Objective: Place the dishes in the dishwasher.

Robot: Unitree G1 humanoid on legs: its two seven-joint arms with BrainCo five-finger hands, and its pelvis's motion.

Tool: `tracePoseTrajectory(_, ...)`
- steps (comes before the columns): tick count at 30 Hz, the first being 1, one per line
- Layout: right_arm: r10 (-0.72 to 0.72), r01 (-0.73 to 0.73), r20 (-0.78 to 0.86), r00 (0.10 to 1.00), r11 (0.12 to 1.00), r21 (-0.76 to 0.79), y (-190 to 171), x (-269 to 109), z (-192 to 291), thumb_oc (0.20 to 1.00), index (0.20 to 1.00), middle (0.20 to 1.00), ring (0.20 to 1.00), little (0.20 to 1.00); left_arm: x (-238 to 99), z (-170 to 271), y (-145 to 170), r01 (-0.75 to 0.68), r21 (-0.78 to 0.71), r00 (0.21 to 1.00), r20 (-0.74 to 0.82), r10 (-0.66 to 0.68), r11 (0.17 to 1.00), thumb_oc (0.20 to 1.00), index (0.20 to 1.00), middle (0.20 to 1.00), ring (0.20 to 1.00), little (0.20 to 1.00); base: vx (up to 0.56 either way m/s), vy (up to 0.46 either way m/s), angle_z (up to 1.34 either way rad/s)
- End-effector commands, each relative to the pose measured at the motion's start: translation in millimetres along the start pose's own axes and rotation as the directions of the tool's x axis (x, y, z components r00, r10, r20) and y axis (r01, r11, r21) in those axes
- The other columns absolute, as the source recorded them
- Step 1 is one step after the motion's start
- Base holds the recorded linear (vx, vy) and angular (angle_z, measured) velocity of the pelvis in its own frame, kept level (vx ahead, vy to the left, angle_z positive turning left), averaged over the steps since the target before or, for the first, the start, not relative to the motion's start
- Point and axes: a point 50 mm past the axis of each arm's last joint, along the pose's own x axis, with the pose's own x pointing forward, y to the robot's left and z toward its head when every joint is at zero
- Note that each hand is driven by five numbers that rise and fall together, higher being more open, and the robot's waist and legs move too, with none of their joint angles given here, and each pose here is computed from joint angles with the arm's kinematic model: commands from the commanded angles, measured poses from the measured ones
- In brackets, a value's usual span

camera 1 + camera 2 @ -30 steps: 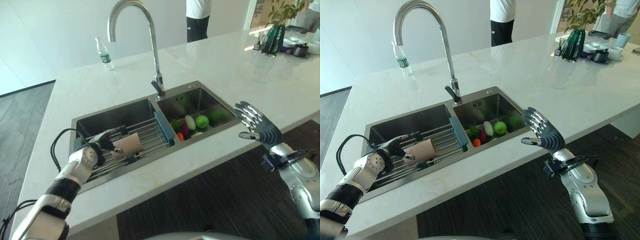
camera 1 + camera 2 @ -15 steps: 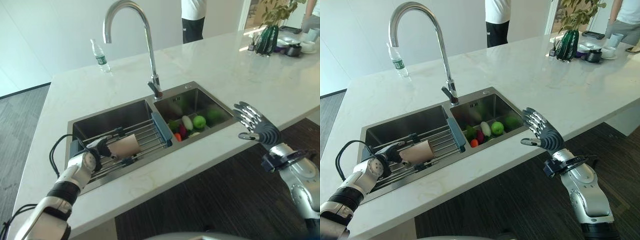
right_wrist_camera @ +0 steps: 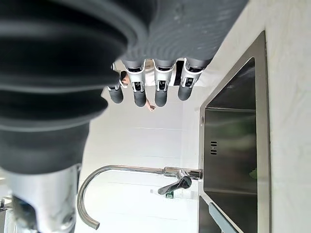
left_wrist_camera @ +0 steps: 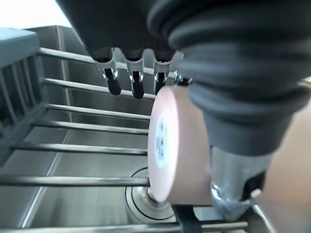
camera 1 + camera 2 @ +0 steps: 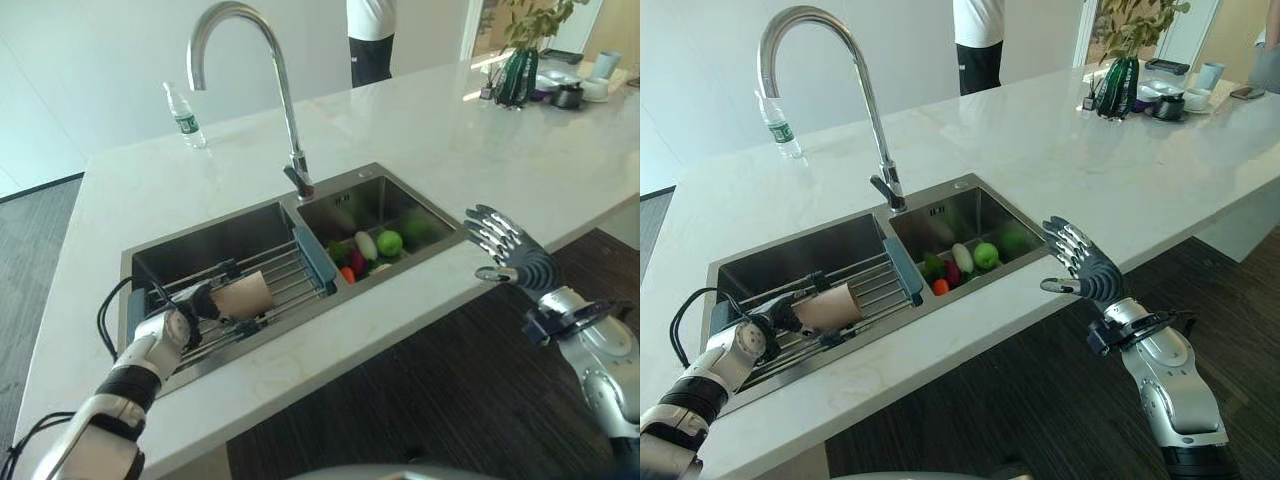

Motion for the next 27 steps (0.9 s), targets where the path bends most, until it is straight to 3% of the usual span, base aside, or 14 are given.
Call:
tracePoseTrajectory(1,0.007,0.009,0.159,0.987,0.995,-0.097,-9,8,41,1.0,1.0,1.0,1.0,1.0,5,7,41,-0.13,0.029,0.991,-0.007,0.131,0.991,1.0,1.0,1.0,1.0,1.0,0.01,-0.007,-0.09)
tracePoseTrajectory(21,0.021,-0.004,0.158,0.987,0.995,-0.104,-5,8,44,1.0,1.0,1.0,1.0,1.0,10,-9,3,-0.019,0.015,0.992,-0.122,0.021,1.0,1.0,1.0,1.0,1.0,1.0,0.0,0.0,-0.02)
tracePoseTrajectory(22,0.022,-0.005,0.159,0.987,0.995,-0.104,-5,8,44,1.0,1.0,1.0,1.0,1.0,10,-10,3,-0.021,0.018,0.992,-0.122,0.023,1.0,0.937,0.937,0.937,0.937,0.937,0.0,0.0,0.0)
tracePoseTrajectory(23,0.025,-0.008,0.159,0.987,0.995,-0.104,-5,7,44,1.0,1.0,1.0,1.0,1.0,10,-11,4,-0.03,0.024,0.992,-0.119,0.033,0.999,0.288,0.288,0.288,0.288,0.288,0.0,0.0,0.0)
tracePoseTrajectory(24,0.025,-0.009,0.16,0.987,0.995,-0.104,-5,7,44,1.0,1.0,1.0,1.0,1.0,10,-10,5,-0.039,0.028,0.993,-0.111,0.041,0.999,0.2,0.2,0.2,0.2,0.2,0.0,0.0,0.0)
tracePoseTrajectory(27,0.026,-0.009,0.162,0.986,0.995,-0.102,-5,7,44,1.0,1.0,1.0,1.0,1.0,10,-7,9,-0.059,0.051,0.995,-0.082,0.063,0.997,0.2,0.2,0.2,0.2,0.2,0.0,0.0,-0.01)
